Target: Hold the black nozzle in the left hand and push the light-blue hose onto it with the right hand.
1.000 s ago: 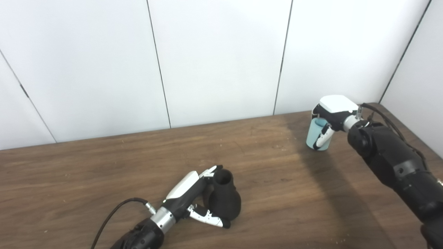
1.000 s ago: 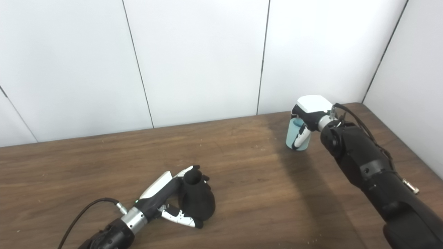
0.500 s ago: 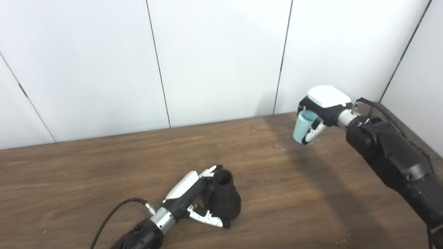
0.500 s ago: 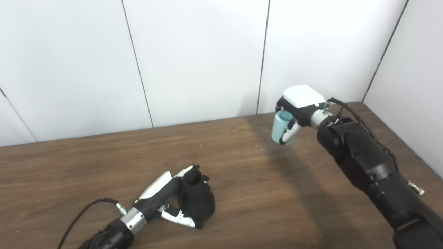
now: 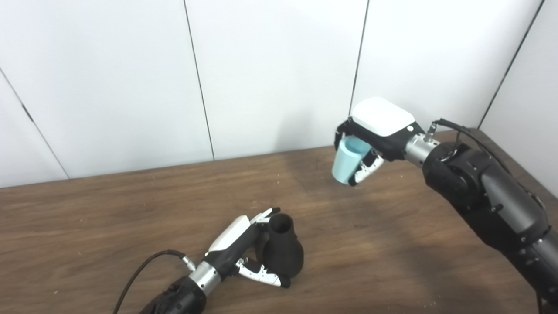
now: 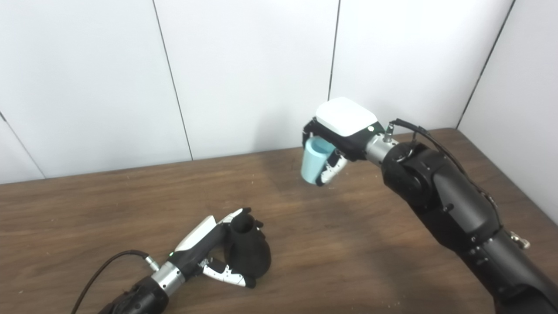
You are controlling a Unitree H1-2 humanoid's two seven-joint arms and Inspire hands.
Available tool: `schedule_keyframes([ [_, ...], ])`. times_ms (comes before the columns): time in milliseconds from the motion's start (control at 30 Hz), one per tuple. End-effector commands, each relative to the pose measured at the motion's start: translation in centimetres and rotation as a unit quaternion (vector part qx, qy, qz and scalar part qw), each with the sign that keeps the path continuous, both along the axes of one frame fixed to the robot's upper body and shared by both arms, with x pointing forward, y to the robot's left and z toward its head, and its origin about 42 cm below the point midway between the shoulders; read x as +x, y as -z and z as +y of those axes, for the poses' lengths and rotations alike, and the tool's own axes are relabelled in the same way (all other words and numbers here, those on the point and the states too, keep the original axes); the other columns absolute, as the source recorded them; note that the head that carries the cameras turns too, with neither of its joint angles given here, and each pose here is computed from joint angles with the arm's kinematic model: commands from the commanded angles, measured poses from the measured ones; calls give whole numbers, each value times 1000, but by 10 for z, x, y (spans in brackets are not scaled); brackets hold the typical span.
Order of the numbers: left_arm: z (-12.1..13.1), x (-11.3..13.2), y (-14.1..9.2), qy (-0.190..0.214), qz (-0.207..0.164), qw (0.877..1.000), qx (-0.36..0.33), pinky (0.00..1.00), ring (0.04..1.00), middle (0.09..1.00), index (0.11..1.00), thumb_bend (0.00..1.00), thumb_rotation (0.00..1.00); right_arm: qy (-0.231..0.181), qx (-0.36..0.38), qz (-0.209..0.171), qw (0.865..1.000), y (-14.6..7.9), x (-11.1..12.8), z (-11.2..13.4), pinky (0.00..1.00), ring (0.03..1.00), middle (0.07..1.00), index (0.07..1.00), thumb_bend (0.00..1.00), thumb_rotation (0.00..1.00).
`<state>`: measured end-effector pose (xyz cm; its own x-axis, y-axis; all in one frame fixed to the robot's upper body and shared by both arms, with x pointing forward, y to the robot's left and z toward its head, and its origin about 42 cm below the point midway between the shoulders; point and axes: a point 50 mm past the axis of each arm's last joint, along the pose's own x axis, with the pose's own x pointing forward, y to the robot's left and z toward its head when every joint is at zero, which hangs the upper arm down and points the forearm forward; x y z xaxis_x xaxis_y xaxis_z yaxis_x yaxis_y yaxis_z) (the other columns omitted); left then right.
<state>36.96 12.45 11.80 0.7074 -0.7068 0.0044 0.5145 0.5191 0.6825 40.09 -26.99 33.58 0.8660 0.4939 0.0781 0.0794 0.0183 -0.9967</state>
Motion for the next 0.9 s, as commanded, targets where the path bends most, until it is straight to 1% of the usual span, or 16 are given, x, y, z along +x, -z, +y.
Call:
schedule_keyframes([
  [0, 49, -61, 102, -49, 191, 967, 164, 1000, 989, 808, 480, 521, 64, -48, 15, -68, 996, -49, -14, 13, 150, 231, 332, 485, 515, 127],
  [167, 45, -61, 100, -47, 190, 966, 166, 1000, 989, 808, 480, 521, 64, -90, 31, -59, 994, -56, -28, 31, 144, 231, 338, 485, 515, 128],
  [300, 42, -60, 98, -45, 191, 966, 169, 1000, 983, 809, 480, 521, 63, -130, 50, -51, 989, -64, -41, 51, 154, 243, 352, 485, 515, 128],
  [333, 42, -60, 98, -45, 191, 966, 169, 1000, 983, 809, 480, 522, 63, -136, 52, -50, 988, -65, -42, 54, 157, 247, 411, 484, 521, 65],
  [367, 42, -60, 97, -45, 191, 966, 170, 1000, 983, 810, 480, 522, 63, -145, 53, -51, 987, -67, -45, 60, 158, 249, 441, 483, 525, 33],
  [400, 41, -59, 97, -45, 192, 966, 170, 1000, 982, 810, 480, 522, 63, -153, 55, -53, 985, -69, -48, 65, 161, 256, 423, 507, 522, 13],
  [467, 40, -60, 97, -46, 192, 965, 170, 1000, 982, 810, 480, 522, 63, -165, 56, -57, 983, -72, -53, 71, 166, 264, 416, 520, 521, 2],
  [633, 38, -59, 96, -45, 192, 966, 170, 1000, 981, 811, 480, 522, 63, -193, 58, -62, 977, -74, -63, 84, 173, 271, 422, 521, 522, 0],
  [867, 37, -59, 94, -45, 193, 966, 167, 1000, 981, 814, 480, 522, 64, -221, 64, -59, 971, -79, -73, 97, 180, 273, 425, 520, 522, 0],
])
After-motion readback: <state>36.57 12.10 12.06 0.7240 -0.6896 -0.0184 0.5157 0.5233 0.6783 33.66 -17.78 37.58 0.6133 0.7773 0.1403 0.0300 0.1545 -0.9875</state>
